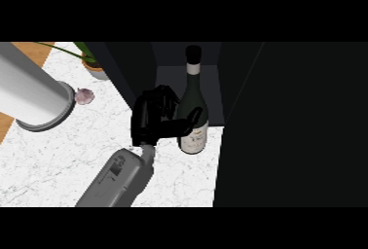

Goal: Pick up the wine, place it into the cabinet and close the cabinet

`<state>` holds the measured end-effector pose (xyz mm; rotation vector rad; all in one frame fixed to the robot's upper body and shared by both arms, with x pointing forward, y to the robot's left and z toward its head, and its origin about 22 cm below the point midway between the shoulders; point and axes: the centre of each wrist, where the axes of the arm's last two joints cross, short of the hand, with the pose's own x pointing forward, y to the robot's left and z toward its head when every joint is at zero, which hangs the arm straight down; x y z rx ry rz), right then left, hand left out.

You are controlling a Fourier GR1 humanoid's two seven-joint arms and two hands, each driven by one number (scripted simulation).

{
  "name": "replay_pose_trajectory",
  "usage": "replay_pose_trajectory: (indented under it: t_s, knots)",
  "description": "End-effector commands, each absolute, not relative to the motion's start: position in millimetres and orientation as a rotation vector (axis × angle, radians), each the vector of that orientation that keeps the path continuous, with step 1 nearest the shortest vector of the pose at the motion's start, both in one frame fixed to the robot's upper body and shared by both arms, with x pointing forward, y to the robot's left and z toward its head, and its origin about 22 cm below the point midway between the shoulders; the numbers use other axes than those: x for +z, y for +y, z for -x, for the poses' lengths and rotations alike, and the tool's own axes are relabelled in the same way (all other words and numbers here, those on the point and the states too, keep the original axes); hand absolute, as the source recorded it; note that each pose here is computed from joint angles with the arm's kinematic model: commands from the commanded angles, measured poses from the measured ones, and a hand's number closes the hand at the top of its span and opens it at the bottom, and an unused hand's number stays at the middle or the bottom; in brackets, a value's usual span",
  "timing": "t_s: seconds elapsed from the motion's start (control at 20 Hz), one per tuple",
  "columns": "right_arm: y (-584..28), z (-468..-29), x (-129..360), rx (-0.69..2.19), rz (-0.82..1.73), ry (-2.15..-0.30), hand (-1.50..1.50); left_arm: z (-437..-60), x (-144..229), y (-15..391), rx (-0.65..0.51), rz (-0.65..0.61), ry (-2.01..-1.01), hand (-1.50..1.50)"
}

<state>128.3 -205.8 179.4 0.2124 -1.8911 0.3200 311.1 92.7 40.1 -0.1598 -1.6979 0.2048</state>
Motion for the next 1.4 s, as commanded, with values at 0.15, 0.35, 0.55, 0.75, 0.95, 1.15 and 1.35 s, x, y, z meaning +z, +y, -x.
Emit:
replay_pose_trajectory:
  t_s: [0.15,0.35,0.55,0.75,0.95,1.15,1.35]
  knots:
    - [-209.8,-89.0,205.5,0.311,-0.347,-1.932,-1.50,-320.4,-0.2,88.8,0.216,0.091,-1.643,1.50]
    - [-214.9,-90.3,205.3,0.321,-0.345,-1.924,-1.50,-319.9,-5.9,80.1,0.202,0.086,-1.651,1.50]
    - [-219.0,-86.7,201.6,0.318,-0.351,-1.927,-1.50,-325.6,-12.5,80.4,0.241,0.089,-1.659,1.50]
    - [-214.9,-91.5,199.8,0.274,-0.355,-1.934,-1.50,-318.3,-25.9,85.3,0.283,0.168,-1.606,1.50]
    - [-213.7,-75.0,205.3,0.285,-0.356,-1.917,-1.50,-346.3,-18.3,89.7,0.299,0.146,-1.611,1.50]
    - [-211.9,-88.7,195.6,0.283,-0.361,-1.907,-1.50,-353.7,-21.8,88.5,0.312,0.133,-1.607,1.50]
    - [-216.2,-87.5,195.0,0.280,-0.374,-1.911,-1.50,-380.9,7.8,82.0,0.319,0.109,-1.592,1.50]
